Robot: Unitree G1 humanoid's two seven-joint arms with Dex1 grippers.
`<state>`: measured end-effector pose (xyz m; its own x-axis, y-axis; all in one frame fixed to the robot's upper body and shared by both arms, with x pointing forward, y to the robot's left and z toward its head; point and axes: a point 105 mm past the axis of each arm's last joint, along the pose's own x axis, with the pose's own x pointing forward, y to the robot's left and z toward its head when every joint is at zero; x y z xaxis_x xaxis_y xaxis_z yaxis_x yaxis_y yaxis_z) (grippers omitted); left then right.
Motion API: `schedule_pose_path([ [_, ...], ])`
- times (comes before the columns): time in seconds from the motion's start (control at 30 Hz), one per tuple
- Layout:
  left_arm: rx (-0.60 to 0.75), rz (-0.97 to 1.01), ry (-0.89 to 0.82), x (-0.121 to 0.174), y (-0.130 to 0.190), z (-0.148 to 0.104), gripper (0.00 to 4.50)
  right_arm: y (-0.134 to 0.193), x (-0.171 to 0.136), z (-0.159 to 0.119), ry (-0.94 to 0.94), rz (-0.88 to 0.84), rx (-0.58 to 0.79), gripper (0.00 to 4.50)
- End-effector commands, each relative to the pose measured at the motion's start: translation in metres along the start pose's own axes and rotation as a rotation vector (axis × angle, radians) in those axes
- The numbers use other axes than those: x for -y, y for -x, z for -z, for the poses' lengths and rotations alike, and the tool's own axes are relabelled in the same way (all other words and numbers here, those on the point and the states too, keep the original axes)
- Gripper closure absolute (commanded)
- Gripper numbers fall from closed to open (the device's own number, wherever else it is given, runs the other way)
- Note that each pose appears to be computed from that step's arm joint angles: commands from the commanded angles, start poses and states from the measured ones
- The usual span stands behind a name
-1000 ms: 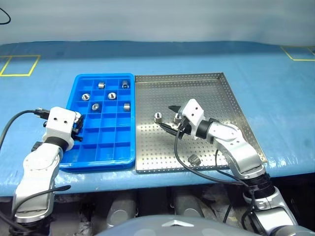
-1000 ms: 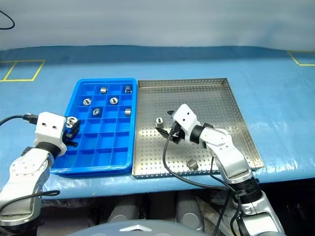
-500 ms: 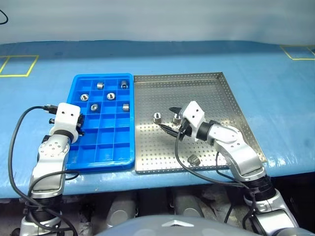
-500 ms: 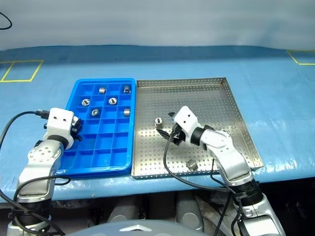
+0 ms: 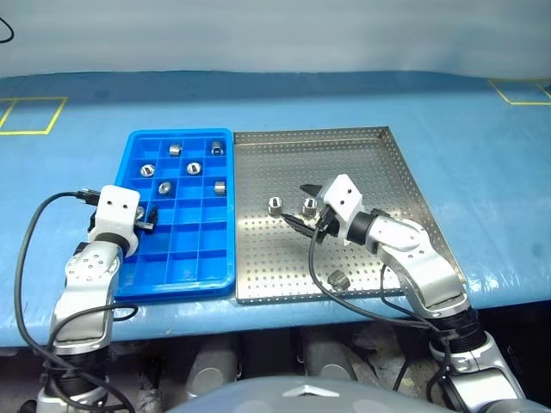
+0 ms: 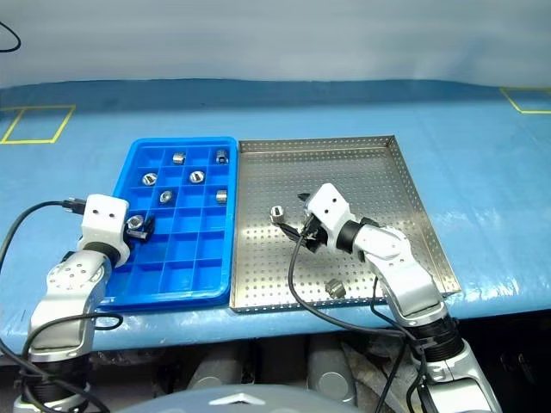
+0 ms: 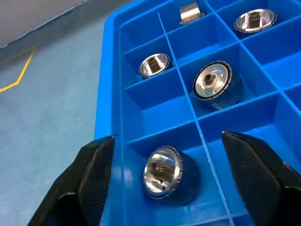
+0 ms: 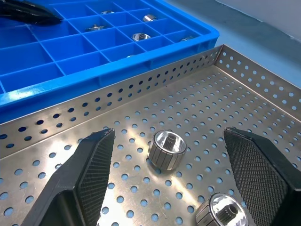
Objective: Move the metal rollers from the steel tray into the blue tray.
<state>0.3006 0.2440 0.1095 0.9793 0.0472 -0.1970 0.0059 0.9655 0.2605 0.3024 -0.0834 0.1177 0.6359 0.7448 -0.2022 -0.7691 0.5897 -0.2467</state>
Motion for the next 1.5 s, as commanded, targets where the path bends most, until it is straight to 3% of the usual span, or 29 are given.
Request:
schedule_pose_path([
  [0.03, 0.250, 0.143, 0.069, 0.024, 0.007, -0.055, 0.65, 0.005, 0.007, -0.012, 0.026, 0.033, 0.038, 0.56],
  [0.17, 0.327, 0.460, 0.155, 0.090, 0.013, -0.079, 0.65, 0.010, 0.012, -0.009, 0.026, 0.070, 0.024, 0.56],
  [0.37, 0.209, 0.677, 0.068, 0.161, -0.005, -0.067, 0.65, 0.018, 0.015, -0.008, 0.015, 0.122, 0.025, 0.56],
  [0.63, 0.089, 0.599, -0.070, 0.166, -0.038, -0.049, 0.65, 0.027, 0.015, -0.006, 0.002, 0.169, 0.018, 0.56],
  [0.93, -0.002, 0.676, -0.083, 0.182, -0.040, -0.031, 0.65, 0.027, 0.014, -0.006, 0.001, 0.174, 0.023, 0.56],
  [1.23, -0.118, 0.636, -0.081, 0.178, -0.042, -0.016, 0.65, 0.025, 0.013, -0.005, -0.003, 0.175, 0.026, 0.56],
  [1.33, -0.141, 0.612, -0.078, 0.176, -0.045, -0.015, 1.25, 0.025, 0.014, -0.005, -0.003, 0.178, 0.028, 0.56],
  [1.43, -0.151, 0.607, -0.082, 0.177, -0.046, -0.016, 2.19, 0.025, 0.015, -0.005, -0.004, 0.183, 0.030, 0.56],
  [1.5, -0.151, 0.609, -0.087, 0.177, -0.045, -0.016, 2.19, 0.026, 0.016, -0.005, -0.003, 0.187, 0.030, 0.56],
])
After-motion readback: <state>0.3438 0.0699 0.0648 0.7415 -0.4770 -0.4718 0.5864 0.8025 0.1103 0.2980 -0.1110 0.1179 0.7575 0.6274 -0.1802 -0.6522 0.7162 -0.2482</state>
